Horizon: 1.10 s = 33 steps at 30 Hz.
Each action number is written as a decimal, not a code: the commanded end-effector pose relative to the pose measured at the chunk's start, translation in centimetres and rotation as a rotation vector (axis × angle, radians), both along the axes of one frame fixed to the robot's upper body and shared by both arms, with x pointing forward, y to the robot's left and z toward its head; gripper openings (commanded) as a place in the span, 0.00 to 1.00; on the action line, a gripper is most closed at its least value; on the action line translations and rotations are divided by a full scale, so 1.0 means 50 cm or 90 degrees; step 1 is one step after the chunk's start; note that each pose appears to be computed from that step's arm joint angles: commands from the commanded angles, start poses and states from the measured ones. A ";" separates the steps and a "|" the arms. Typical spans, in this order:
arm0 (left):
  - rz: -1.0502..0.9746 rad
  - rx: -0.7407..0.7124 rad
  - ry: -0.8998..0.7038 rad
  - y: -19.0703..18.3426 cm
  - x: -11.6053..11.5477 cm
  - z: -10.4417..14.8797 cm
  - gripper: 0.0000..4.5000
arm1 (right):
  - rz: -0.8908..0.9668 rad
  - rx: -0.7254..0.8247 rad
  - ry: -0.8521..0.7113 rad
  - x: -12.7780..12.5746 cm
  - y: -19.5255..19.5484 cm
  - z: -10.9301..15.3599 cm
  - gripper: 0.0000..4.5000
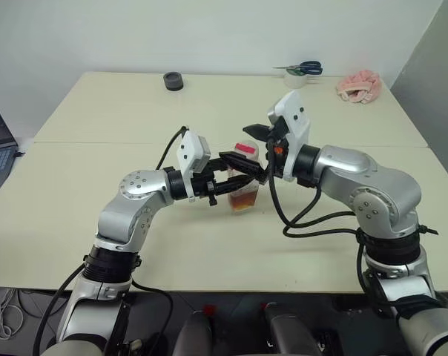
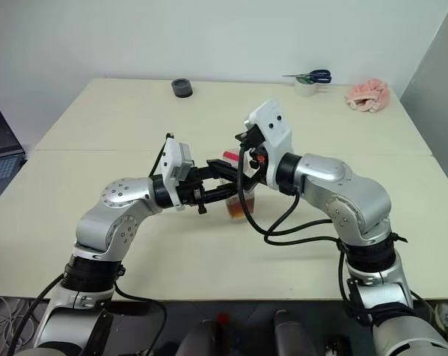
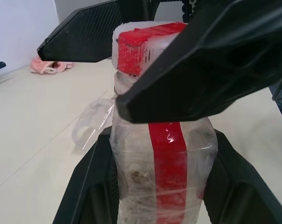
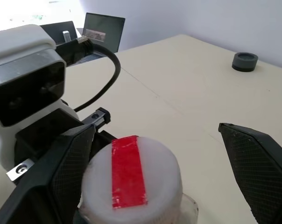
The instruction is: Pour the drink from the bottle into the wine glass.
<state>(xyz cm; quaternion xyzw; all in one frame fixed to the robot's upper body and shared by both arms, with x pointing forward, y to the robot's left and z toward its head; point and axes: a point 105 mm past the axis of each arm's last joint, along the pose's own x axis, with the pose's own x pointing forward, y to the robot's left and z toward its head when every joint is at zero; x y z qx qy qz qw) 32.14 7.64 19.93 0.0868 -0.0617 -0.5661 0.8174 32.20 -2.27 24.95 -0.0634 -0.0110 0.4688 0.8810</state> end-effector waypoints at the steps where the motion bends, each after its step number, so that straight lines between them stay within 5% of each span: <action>1: 0.002 -0.015 -0.047 0.002 -0.005 0.034 0.42 | 0.007 0.027 -0.033 -0.004 -0.003 0.033 1.00; 20: 0.008 -0.012 -0.050 0.003 -0.002 0.034 0.42 | 0.092 0.038 -0.006 -0.037 -0.025 0.020 1.00; 33: 0.010 -0.012 -0.050 0.004 -0.001 0.035 0.42 | 0.043 0.028 -0.043 -0.020 -0.028 0.036 0.96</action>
